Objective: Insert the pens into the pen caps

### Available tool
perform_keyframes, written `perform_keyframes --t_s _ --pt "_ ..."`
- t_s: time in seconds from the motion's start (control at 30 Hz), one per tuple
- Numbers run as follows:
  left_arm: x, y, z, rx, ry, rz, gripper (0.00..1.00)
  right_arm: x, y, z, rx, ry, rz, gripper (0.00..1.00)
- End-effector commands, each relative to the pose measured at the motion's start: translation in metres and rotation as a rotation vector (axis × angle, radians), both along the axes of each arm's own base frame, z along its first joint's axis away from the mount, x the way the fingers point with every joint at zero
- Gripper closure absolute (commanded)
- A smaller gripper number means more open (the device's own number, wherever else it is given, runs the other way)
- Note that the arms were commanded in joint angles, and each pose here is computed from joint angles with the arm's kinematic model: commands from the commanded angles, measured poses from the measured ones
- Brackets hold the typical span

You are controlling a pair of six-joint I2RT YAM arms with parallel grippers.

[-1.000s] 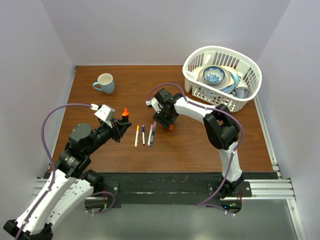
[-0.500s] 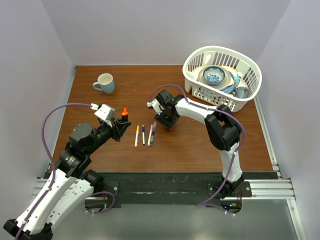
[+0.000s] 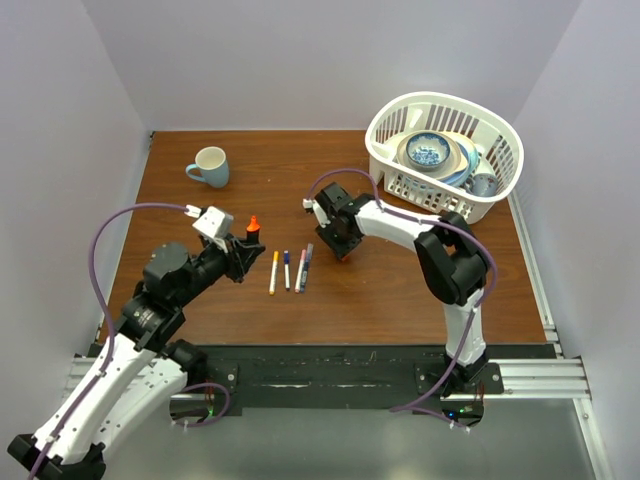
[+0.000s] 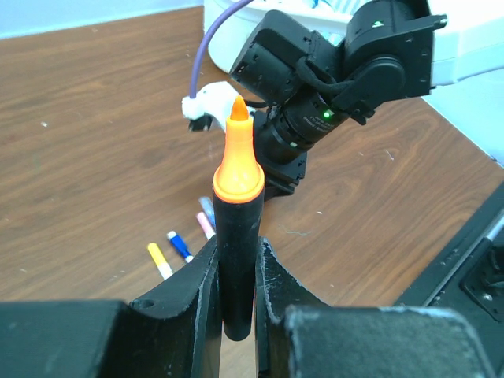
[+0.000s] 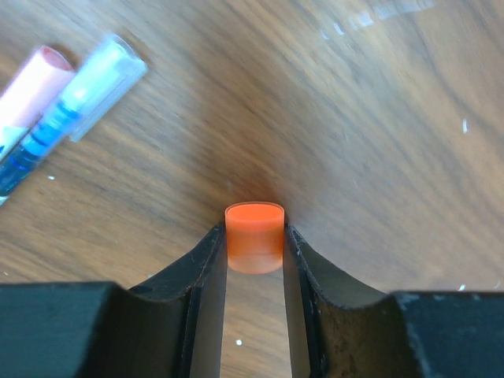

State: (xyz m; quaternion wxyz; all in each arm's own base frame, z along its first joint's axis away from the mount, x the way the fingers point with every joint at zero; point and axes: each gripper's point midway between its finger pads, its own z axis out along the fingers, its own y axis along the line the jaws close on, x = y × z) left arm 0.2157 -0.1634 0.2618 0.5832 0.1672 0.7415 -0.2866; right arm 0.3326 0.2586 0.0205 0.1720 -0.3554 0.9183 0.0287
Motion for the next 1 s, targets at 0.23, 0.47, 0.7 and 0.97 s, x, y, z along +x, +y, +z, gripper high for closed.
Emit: perform_keyframes --t_s 0.23,0.47,0.7,0.97 --pt "0.0 -0.044 -0.039 -0.146 0.209 -0.143 1.0 -0.008 0.033 0.141 0.583 -0.204 -0.393 1.0" --pt "0.009 -0.054 -0.044 -0.146 0.241 -0.155 1.0 -0.04 0.063 0.251 0.892 -0.31 -0.475 1.0" --pt "0.014 -0.052 -0.046 -0.098 0.228 -0.152 1.0 -0.044 0.097 0.286 0.971 -0.333 -0.479 1.0" --pt "0.01 -0.052 -0.035 -0.106 0.194 -0.166 1.0 -0.05 0.13 0.297 0.974 -0.362 -0.441 1.0"
